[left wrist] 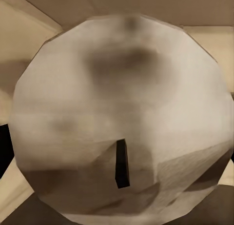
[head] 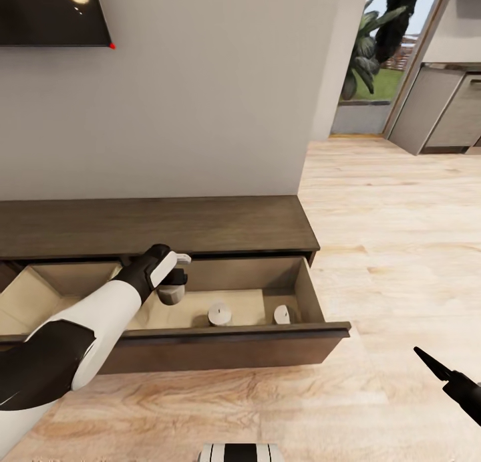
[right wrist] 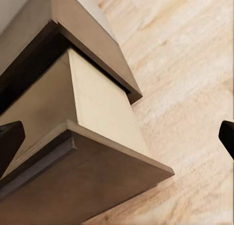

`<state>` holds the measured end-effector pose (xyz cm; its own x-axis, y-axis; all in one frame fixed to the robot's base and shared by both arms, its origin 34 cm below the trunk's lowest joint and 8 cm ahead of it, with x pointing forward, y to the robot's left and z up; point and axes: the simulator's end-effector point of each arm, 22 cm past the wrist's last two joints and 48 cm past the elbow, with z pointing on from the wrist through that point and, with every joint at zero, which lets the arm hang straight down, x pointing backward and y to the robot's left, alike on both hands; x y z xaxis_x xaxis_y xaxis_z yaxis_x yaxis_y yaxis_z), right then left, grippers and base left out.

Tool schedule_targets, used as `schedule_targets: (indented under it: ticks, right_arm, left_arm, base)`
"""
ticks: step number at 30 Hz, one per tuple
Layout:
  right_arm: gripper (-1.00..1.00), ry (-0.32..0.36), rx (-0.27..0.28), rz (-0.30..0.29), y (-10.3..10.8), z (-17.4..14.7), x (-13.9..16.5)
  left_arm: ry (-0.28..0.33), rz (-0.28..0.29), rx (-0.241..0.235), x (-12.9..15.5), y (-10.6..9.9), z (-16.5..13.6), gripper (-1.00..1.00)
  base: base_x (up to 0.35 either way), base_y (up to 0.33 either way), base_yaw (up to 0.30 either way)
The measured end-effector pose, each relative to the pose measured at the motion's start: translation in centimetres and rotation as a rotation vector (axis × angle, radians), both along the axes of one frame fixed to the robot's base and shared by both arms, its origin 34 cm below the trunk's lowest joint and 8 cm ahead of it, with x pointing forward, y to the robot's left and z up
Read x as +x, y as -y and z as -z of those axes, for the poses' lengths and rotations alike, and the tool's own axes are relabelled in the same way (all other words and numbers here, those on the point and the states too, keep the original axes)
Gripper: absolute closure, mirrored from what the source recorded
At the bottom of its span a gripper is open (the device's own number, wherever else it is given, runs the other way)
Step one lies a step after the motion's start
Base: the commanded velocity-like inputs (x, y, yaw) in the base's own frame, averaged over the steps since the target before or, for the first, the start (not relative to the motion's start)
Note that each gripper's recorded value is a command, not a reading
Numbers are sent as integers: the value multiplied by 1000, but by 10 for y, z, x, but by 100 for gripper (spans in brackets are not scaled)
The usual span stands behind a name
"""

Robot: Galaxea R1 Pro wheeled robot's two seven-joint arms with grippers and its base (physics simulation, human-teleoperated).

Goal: Place each of the two pumpkins and all three candles from the living room inside a cabinet in the living room (use any cabinet), then make sure every cabinet is closed, and position the cauldron so it is next to a table in the living room.

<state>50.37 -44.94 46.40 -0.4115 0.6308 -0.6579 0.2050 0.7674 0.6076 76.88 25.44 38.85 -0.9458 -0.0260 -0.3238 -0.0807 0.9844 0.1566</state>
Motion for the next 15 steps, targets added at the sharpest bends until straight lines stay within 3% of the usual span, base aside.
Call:
schedule_targets:
  ticks: [15]
  right_arm:
    - [-100,-59,2,0,0,27,-3]
  left_arm:
    - [-43,-2,-7,-5,2,43,100]
  base:
    - [0,0,0]
